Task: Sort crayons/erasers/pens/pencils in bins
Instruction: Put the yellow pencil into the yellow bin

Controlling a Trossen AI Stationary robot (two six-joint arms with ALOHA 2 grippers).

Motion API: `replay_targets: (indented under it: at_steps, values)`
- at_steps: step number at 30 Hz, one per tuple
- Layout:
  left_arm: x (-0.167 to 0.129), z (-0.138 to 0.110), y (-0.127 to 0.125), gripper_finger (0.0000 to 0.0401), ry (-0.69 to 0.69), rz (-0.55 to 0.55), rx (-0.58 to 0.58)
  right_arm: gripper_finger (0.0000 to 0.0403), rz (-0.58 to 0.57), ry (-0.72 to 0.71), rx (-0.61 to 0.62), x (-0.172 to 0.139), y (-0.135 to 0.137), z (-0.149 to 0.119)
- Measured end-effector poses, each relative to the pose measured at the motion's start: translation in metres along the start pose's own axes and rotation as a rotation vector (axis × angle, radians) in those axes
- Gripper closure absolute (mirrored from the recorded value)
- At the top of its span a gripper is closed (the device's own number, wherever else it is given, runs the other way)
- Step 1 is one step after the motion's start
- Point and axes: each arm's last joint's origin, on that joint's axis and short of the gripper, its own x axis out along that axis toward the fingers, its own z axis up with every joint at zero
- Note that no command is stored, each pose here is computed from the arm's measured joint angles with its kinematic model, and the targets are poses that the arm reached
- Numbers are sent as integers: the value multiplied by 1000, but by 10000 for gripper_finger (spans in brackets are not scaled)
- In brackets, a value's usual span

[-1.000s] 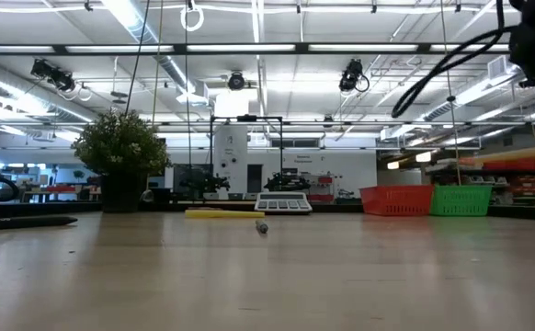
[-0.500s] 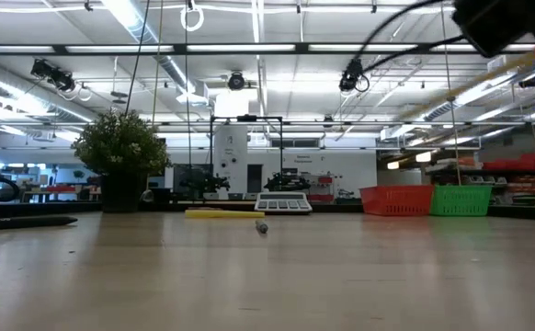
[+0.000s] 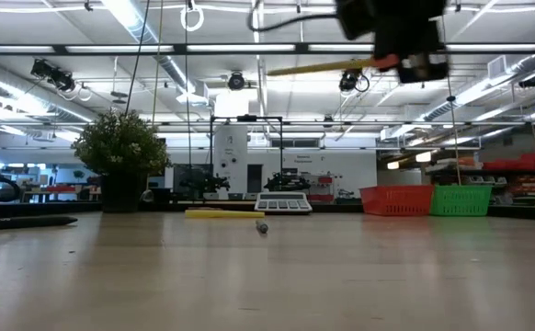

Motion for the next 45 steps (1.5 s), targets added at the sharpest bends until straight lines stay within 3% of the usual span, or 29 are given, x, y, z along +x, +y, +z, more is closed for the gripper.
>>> replay_targets:
  at_steps: [4,10,20,30,34,39,45]
  values:
    - [-9,0,-4,377,-25,40,-55,348,-26,2,-166,5,17,32]
    - [-10,-1,-2,382,-27,113,-147,348,55,-12,-333,8,43,75]
    - [-27,-3,-10,386,-42,121,-179,348,147,-27,-569,31,83,109]
    - [-61,4,-24,389,-237,191,-214,348,207,-33,-624,69,98,133]
    - [-65,3,-26,381,-238,180,-266,348,289,-42,-627,78,105,139]
    - [-69,-10,-27,381,-119,192,-273,348,294,-47,-615,77,105,141]
    - [-73,-27,-31,388,49,137,-277,348,293,-67,-529,56,99,151]
